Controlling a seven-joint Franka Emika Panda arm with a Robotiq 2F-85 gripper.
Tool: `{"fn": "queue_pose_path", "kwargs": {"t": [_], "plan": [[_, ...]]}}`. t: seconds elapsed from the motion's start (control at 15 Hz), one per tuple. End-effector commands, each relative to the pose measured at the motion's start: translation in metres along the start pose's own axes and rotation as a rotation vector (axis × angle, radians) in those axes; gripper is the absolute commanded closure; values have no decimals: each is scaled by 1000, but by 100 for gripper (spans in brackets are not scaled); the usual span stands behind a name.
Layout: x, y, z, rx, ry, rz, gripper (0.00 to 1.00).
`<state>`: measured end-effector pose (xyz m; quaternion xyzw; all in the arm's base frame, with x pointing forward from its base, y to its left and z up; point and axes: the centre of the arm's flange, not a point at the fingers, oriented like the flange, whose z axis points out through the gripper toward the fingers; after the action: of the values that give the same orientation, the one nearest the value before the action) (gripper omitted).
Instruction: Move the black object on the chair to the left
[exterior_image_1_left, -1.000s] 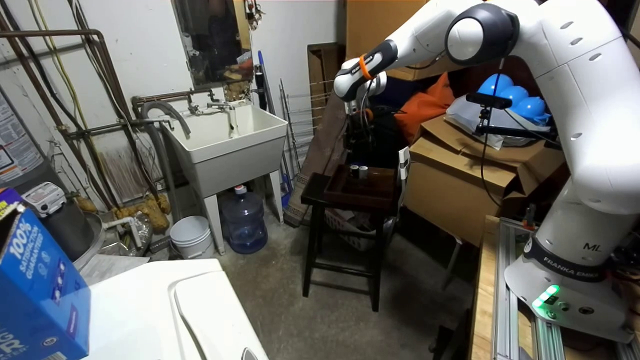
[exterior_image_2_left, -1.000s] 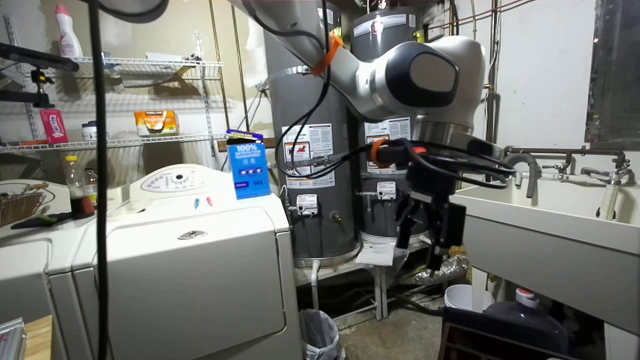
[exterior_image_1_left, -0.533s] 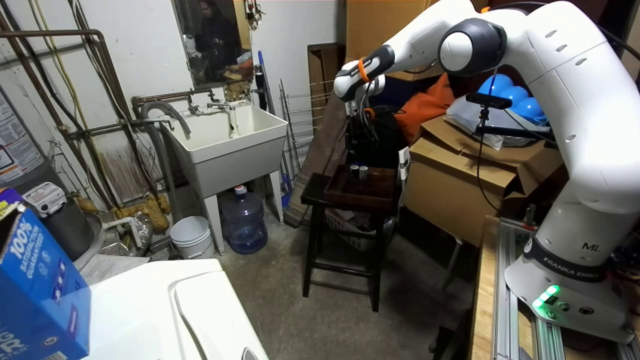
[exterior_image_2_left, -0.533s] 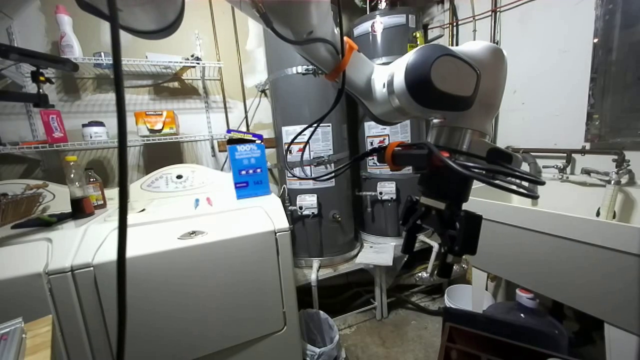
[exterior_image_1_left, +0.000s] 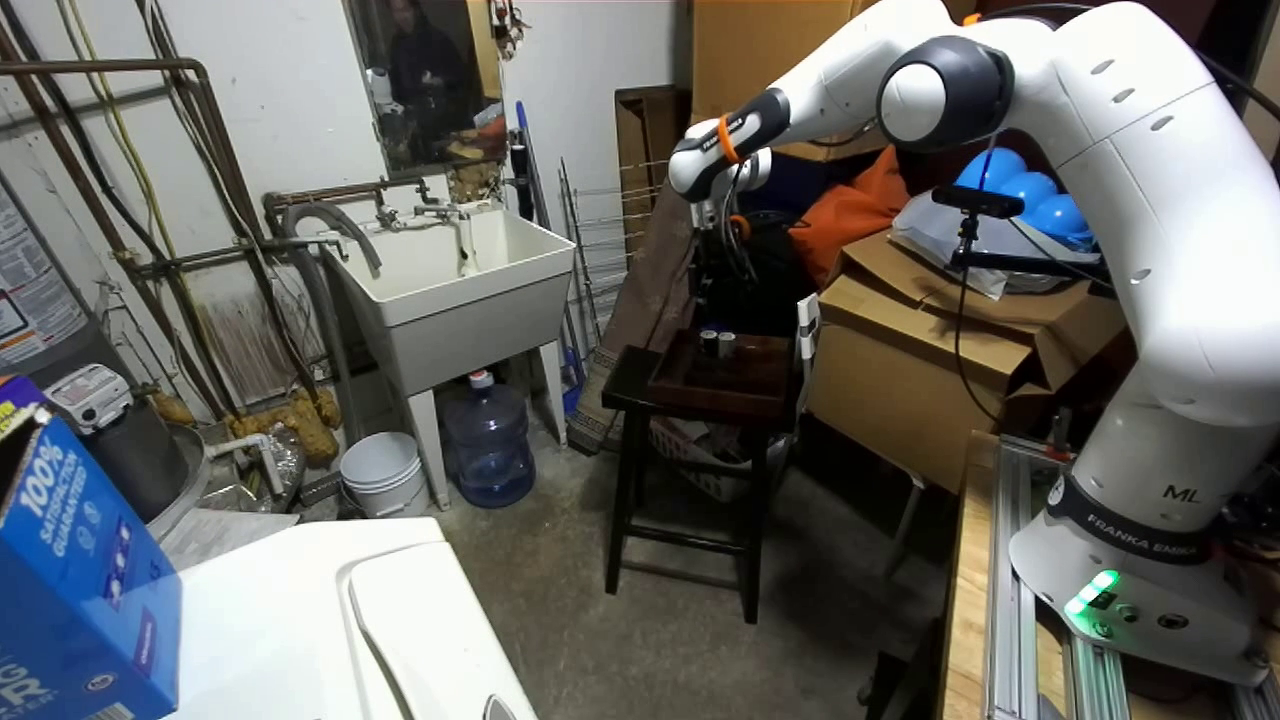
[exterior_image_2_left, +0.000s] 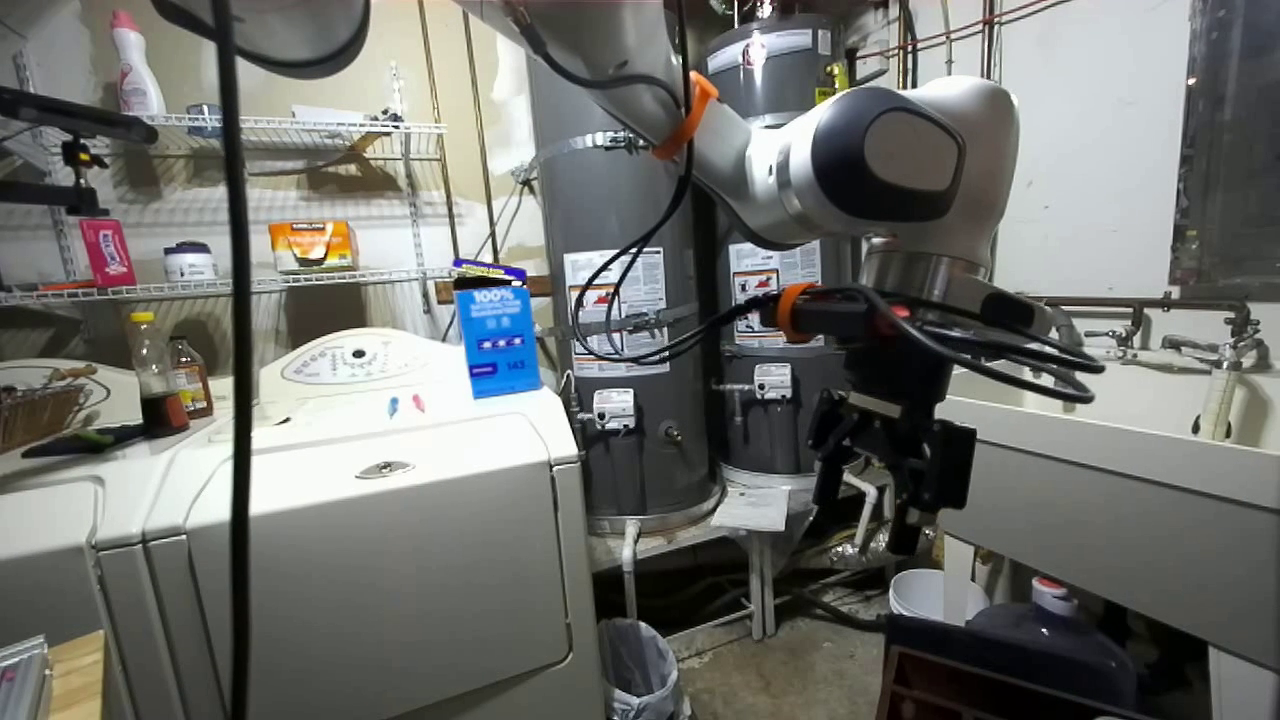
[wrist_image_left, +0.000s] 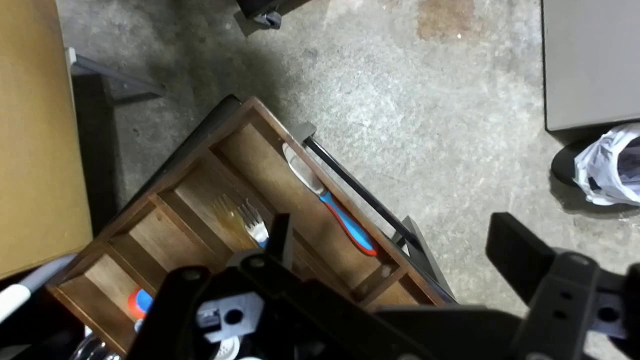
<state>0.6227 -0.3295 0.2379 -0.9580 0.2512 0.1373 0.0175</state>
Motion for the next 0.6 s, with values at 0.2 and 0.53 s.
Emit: {"fn": "queue_pose_path", "kwargs": {"t": [0.2, 0.53], "plan": [[49, 26, -24, 19, 128, -330, 0], [40, 46, -25, 10, 159, -422, 0]]}}
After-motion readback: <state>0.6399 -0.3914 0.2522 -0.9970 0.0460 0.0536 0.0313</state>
